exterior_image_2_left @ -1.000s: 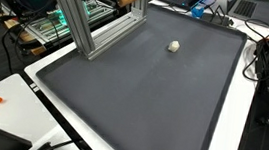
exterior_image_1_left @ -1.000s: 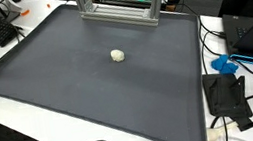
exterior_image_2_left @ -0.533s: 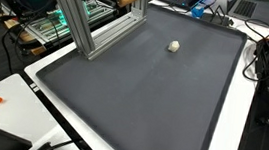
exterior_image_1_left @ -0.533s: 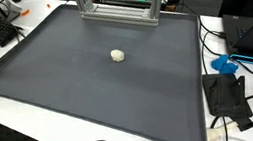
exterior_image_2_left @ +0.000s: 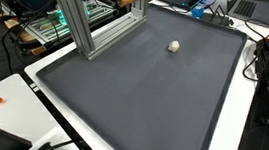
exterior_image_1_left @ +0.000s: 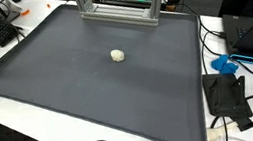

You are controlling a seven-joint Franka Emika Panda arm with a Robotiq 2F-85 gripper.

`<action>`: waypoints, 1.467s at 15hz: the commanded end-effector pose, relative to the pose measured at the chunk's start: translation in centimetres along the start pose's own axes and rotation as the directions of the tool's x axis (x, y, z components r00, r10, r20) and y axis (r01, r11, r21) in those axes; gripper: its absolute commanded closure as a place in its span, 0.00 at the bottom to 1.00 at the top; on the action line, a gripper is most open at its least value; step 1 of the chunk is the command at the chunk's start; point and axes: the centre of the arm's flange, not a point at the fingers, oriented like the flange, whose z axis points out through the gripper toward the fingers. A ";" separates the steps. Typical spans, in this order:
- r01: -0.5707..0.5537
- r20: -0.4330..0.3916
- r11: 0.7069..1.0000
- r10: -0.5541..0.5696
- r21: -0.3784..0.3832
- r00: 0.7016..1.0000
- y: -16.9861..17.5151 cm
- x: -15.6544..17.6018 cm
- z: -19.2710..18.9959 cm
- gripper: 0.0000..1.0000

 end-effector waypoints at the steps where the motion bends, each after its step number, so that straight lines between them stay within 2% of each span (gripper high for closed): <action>1: -0.014 0.008 1.000 0.015 -0.025 1.000 0.9 0.2 -0.1 0.72; 11: -0.004 -0.078 1.000 0.003 -0.013 0.997 1.9 2.4 -4.4 0.72; 16: 0.022 -0.133 1.000 -0.022 -0.007 0.991 2.4 5.3 -5.6 0.72; 22: 0.074 -0.211 0.997 -0.069 0.012 0.975 2.6 9.9 -4.7 0.72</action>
